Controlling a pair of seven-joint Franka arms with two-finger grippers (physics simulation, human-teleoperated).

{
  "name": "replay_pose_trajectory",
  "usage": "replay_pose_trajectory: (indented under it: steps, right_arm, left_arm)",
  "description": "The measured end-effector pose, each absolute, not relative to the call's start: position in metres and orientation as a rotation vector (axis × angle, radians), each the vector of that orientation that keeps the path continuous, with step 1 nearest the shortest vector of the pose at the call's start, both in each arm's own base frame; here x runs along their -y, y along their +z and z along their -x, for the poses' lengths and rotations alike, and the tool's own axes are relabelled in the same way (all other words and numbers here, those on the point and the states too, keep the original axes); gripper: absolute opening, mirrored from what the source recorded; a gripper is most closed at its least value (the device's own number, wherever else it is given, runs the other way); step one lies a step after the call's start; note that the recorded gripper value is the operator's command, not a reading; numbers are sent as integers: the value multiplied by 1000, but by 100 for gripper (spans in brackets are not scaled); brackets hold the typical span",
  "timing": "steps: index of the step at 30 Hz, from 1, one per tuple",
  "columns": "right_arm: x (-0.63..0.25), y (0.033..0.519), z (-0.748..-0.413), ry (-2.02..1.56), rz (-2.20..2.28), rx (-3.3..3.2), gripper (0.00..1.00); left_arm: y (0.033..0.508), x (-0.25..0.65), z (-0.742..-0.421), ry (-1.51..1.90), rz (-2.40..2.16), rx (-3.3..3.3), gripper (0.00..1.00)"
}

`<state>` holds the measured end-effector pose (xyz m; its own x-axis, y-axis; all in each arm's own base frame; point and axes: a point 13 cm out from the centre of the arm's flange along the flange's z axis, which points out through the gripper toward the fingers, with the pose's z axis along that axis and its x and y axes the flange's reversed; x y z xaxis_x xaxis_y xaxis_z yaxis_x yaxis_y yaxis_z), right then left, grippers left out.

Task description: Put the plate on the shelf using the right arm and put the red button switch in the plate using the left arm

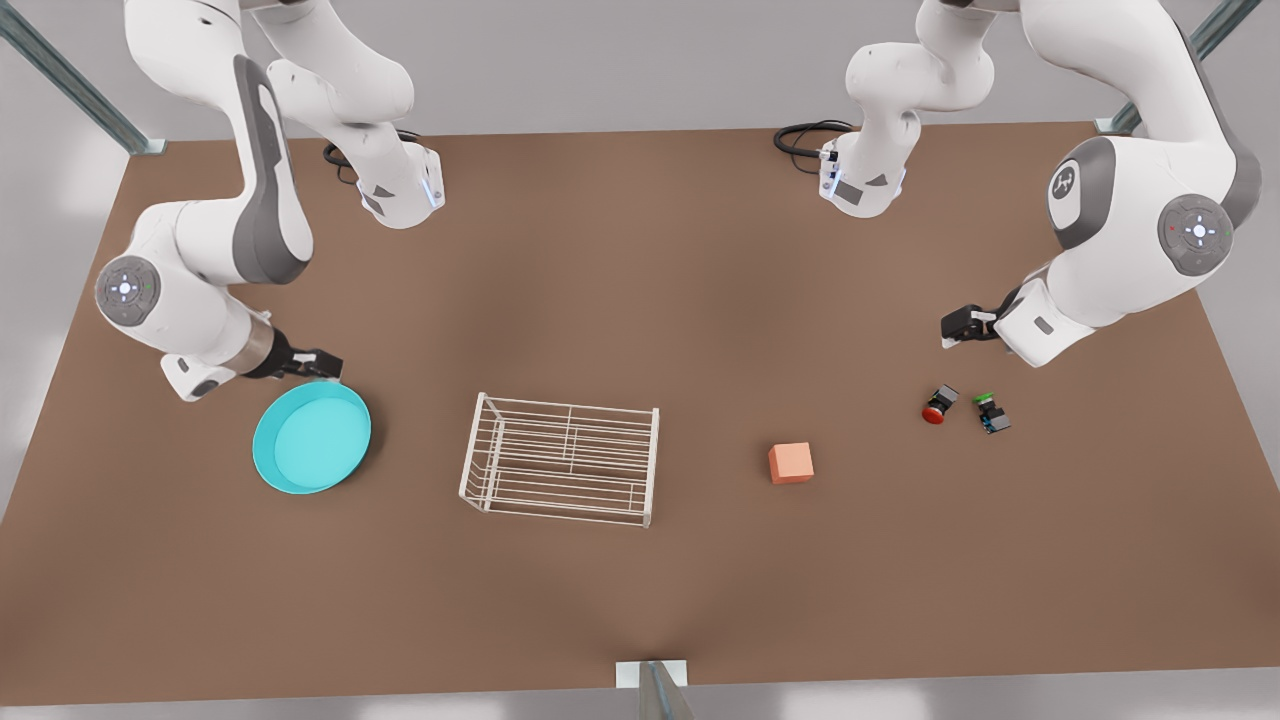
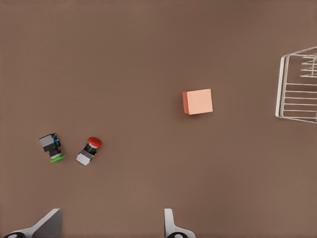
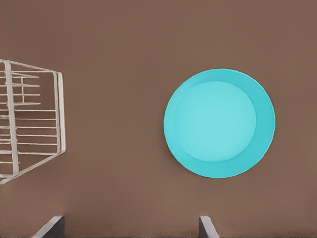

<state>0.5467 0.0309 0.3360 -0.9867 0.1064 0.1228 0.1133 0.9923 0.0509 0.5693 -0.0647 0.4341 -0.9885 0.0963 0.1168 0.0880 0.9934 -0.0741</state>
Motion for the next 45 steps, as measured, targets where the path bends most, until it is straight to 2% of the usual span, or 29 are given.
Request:
replay_pose_trajectory:
  steps: [4,9,15,23,34,42,45]
  right_arm:
    - [-22,319,-539,-94,199,2952,100]
    - [63,259,-532,-185,391,2829,100]
    - [108,195,-525,-282,464,2734,100]
    - [136,135,-551,-399,327,2804,99]
    - [193,95,-548,-351,-36,2885,99]
    - [206,56,-559,-367,-221,2892,96]
    - [207,57,-570,-378,-250,2917,95]
  left_arm:
    - [436,67,-569,105,145,3018,100]
    - [412,74,-566,97,154,2959,100]
    - [404,78,-566,88,162,2940,100]
    - [404,77,-567,83,156,2940,100]
    - [399,77,-570,48,169,2947,100]
    - [399,85,-570,41,191,2948,100]
    - [397,89,-572,29,216,2951,100]
